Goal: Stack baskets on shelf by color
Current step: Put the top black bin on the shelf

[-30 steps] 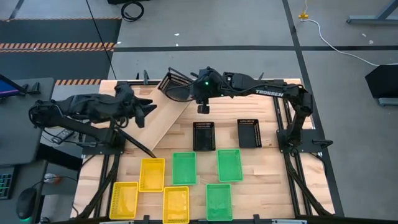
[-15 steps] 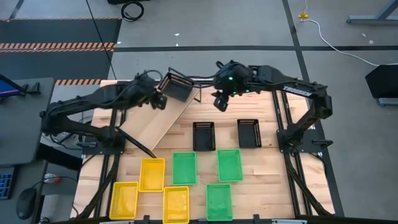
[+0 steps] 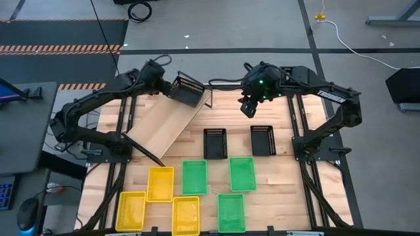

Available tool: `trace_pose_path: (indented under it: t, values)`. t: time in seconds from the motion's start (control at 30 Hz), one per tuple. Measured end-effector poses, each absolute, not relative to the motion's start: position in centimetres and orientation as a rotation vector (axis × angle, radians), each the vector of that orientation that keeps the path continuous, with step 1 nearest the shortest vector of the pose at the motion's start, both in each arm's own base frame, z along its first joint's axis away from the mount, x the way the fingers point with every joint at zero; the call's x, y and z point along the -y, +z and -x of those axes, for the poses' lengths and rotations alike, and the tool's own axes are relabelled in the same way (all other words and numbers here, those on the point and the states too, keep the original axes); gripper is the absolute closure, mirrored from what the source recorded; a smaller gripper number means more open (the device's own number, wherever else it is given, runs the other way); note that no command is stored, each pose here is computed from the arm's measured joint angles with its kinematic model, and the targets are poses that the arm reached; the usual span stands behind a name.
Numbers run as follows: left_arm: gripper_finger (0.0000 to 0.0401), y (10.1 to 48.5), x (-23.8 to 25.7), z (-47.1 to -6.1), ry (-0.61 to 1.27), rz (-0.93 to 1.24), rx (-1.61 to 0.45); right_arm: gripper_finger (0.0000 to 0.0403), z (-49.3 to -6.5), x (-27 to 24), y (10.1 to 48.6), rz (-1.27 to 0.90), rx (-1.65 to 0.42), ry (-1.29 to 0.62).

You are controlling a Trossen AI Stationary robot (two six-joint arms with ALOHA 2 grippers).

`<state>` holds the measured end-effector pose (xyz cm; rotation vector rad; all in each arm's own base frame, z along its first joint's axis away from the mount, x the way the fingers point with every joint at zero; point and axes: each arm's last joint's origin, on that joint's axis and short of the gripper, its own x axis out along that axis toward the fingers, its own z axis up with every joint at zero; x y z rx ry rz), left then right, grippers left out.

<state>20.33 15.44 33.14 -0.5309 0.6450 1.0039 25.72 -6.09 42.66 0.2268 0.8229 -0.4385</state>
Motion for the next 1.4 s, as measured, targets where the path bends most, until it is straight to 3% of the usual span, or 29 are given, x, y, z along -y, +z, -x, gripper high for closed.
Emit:
trace_pose_path:
  t: [0.2,0.57,0.8,1.2,1.4]
  values:
    - [0.0225,33.1,-16.3,-20.4,0.947,0.535,-0.638,0.0239,-25.9,6.2,42.5,-0.218,-0.835,-0.439]
    - [0.0208,29.6,-18.0,-22.1,0.954,0.564,-0.811,0.0239,-25.8,6.2,42.4,-0.213,-0.849,-0.438]
    - [0.0201,29.0,-18.5,-22.4,0.954,0.481,-0.858,0.0239,-25.6,6.2,42.3,-0.213,-0.872,-0.439]
    - [0.0209,29.4,-19.3,-22.5,0.876,0.265,-0.884,0.0239,-25.6,6.2,42.3,-0.196,-0.878,-0.437]
    - [0.0243,29.5,-19.4,-22.6,0.834,0.221,-0.887,0.0239,-25.6,6.2,42.3,-0.193,-0.879,-0.436]
